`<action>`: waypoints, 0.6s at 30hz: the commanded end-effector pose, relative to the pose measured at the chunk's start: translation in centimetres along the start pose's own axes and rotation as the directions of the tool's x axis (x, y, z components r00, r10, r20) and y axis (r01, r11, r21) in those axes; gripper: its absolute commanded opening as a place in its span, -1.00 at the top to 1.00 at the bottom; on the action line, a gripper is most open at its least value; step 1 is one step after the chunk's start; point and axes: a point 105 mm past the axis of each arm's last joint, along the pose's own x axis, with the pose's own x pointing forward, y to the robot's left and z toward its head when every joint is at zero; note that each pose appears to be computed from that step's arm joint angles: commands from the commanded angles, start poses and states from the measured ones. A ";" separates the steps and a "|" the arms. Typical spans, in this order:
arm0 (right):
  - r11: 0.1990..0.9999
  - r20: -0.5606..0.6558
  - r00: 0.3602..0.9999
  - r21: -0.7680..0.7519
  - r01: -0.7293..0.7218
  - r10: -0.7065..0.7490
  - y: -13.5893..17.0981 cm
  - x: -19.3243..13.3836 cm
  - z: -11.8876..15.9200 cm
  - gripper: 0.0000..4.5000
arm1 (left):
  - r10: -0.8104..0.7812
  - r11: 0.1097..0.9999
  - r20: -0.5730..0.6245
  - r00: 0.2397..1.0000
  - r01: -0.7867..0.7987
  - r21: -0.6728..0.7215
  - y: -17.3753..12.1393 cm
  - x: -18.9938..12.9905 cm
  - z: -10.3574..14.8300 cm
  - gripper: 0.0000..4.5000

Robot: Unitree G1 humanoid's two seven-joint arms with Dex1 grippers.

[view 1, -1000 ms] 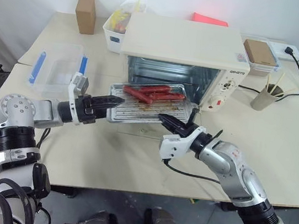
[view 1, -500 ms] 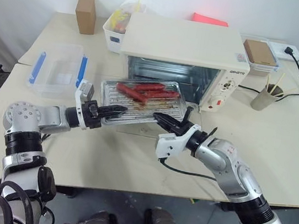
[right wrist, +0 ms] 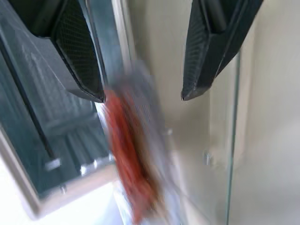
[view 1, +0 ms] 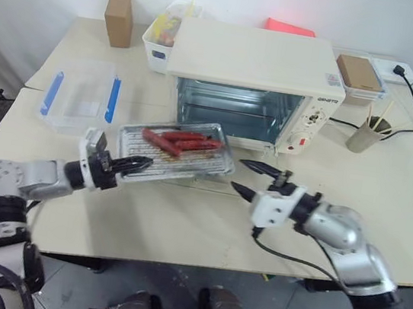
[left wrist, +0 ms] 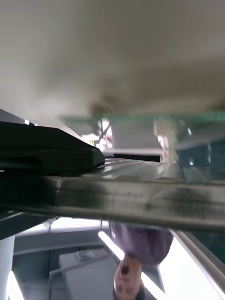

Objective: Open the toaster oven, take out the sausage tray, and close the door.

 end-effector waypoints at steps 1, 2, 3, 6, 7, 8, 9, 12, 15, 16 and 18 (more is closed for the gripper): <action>0.994 0.009 0.994 0.034 0.106 -0.106 -2.3 -2.7 -0.7 -0.05 | -0.081 0.993 0.001 0.997 0.080 0.088 -2.4 -1.7 -0.5 1.00; 0.987 0.002 0.993 0.110 0.118 -0.119 -2.4 -3.8 -1.3 0.04 | -0.073 0.992 0.017 0.997 0.071 0.101 -2.4 -2.5 -0.8 1.00; 0.976 -0.015 0.989 0.158 0.149 -0.148 -2.7 -4.7 -2.0 0.19 | -0.072 0.992 0.031 0.997 0.068 0.105 -2.4 -3.2 -1.0 1.00; 0.927 -0.091 0.982 0.327 0.185 -0.164 -2.5 -6.9 -4.2 0.65 | -0.083 0.991 0.112 0.990 0.071 0.112 -2.4 -4.7 -1.4 1.00; 0.913 -0.104 0.985 0.371 0.168 -0.139 -2.0 -7.3 -4.8 0.81 | -0.083 0.991 0.141 0.986 0.067 0.113 -2.4 -5.1 -1.4 1.00; 0.906 -0.108 0.987 0.395 0.155 -0.121 -1.6 -7.6 -5.1 0.95 | -0.081 0.992 0.160 0.984 0.063 0.113 -2.4 -5.4 -1.5 1.00; 0.883 -0.117 0.989 0.448 0.137 -0.094 -1.0 -8.0 -5.5 0.99 | -0.078 0.992 0.185 0.980 0.059 0.109 -2.3 -5.7 -1.6 1.00; 0.791 -0.089 0.996 0.610 0.050 0.005 1.5 -9.2 -6.8 0.99 | -0.066 0.995 0.341 0.938 0.036 0.091 -1.4 -7.6 -1.1 1.00; 0.746 -0.117 0.993 0.663 0.067 0.015 2.5 -8.6 -8.7 0.99 | -0.073 0.995 0.458 0.886 0.034 0.093 -0.7 -8.4 -1.5 1.00; 0.729 -0.139 0.990 0.680 0.073 0.030 3.0 -8.1 -9.6 0.99 | -0.076 0.995 0.492 0.867 0.034 0.093 -0.5 -8.6 -1.7 1.00; 0.721 -0.140 0.989 0.691 0.060 0.051 3.6 -7.3 -10.4 0.99 | -0.077 0.995 0.543 0.836 0.032 0.091 -0.3 -8.7 -1.9 1.00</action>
